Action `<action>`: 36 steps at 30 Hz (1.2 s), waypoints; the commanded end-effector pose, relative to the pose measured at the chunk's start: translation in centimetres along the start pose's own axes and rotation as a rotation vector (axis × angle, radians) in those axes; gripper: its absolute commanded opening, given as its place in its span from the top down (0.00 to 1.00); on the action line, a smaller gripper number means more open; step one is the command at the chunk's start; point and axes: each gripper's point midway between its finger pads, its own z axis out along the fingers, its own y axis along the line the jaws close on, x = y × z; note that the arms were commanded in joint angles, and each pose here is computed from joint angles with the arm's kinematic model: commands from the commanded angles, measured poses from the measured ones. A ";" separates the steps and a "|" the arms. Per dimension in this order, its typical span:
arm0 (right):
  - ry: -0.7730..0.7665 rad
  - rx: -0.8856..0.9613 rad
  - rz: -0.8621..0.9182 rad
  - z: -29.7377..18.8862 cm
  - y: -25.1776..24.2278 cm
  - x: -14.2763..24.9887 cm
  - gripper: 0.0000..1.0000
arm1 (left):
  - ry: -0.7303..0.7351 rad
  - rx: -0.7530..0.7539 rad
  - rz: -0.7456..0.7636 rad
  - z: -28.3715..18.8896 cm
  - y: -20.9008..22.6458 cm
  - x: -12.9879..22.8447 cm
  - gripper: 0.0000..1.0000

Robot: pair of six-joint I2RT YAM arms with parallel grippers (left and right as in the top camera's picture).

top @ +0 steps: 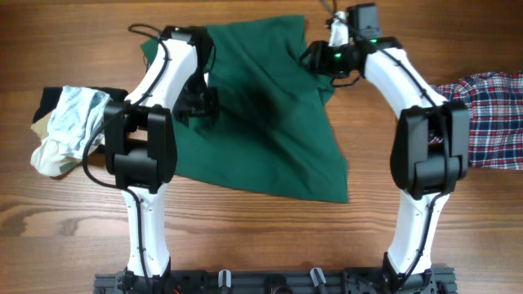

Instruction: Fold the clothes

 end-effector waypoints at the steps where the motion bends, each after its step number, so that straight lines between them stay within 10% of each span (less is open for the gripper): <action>1: -0.030 0.191 -0.096 2.1 -0.9 0.3 0.30 | 0.097 -0.003 -0.005 3.4 0.2 2.1 0.39; 5: -0.070 0.308 -0.126 4.1 -2.9 0.0 0.29 | 0.180 -0.024 -0.007 6.0 0.8 4.5 0.39; 12: -0.093 0.468 -0.132 3.7 -6.4 -0.4 0.70 | 0.220 -0.036 -0.007 6.8 1.2 5.6 0.39; 22: 0.055 0.646 0.025 -0.9 -15.3 2.3 0.90 | 0.219 -0.036 0.000 6.8 1.2 5.6 0.39; 27: 0.045 0.368 -0.138 -2.6 -8.9 0.4 0.69 | 0.217 -0.035 0.000 6.8 1.2 5.5 0.41; 30: 0.016 0.216 -0.186 -3.9 -5.1 -0.5 0.39 | 0.216 -0.034 0.000 6.8 1.2 5.5 0.41; 36: 0.041 0.086 -0.218 -1.7 -2.1 0.6 0.31 | 0.207 -0.028 0.000 6.9 1.0 5.3 0.41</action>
